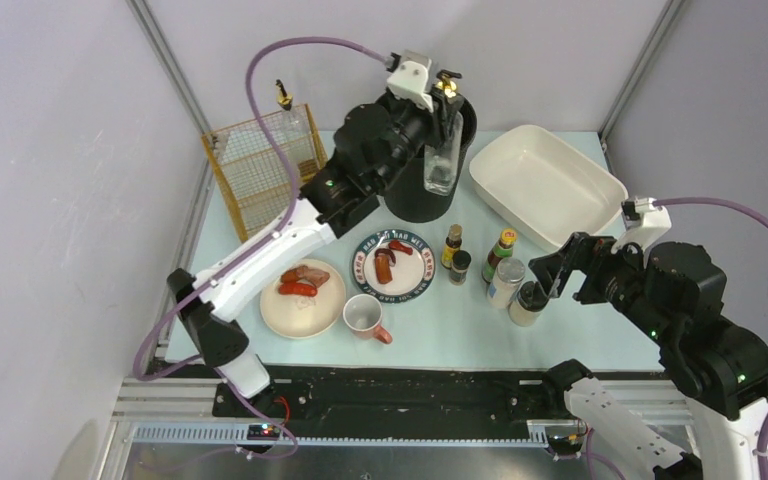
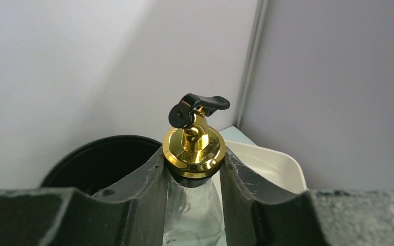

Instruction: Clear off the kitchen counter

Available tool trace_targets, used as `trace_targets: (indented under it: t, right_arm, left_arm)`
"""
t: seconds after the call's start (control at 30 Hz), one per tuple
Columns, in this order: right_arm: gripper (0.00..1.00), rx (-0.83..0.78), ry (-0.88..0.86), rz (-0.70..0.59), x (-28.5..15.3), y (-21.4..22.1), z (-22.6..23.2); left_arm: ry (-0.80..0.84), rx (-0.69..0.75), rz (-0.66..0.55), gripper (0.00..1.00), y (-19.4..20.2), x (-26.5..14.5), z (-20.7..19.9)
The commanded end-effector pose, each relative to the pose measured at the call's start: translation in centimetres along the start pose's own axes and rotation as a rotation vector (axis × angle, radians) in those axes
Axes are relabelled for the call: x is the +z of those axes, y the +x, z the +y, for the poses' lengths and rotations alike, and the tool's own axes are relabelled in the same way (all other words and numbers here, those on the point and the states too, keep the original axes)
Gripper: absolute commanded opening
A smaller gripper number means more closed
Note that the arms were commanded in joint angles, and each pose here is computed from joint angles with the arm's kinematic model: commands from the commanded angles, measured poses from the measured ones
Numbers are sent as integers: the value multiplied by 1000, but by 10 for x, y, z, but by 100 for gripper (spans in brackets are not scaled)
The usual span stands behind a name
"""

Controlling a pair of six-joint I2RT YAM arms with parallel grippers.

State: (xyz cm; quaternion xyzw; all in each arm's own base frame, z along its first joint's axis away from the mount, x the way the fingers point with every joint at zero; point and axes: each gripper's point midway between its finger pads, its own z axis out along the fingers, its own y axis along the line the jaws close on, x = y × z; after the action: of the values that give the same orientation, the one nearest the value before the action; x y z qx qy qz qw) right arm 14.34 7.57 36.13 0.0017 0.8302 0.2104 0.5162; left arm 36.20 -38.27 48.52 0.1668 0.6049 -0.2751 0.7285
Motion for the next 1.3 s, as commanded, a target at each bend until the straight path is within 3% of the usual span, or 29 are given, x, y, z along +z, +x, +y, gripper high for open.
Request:
trace_targets:
  t: [0.0,0.6,0.97,1.27]
  right_arm:
    - [99,-6,-42,-6,11,-6,10]
    - [99,-10,-102,31,36,-8,25]
    - [98,-17,-130,39,52,-8,30]
    - [98,-16,-179,68,65,-2,40]
  left_arm:
    - [-102,12,-196,0,-114,-42,36]
    - [-500,48,-196,0,-161,-123,187]
    - [-725,48,-194,0,-155,-143,284]
    - [-840,131,-155,0,-147,-133,332]
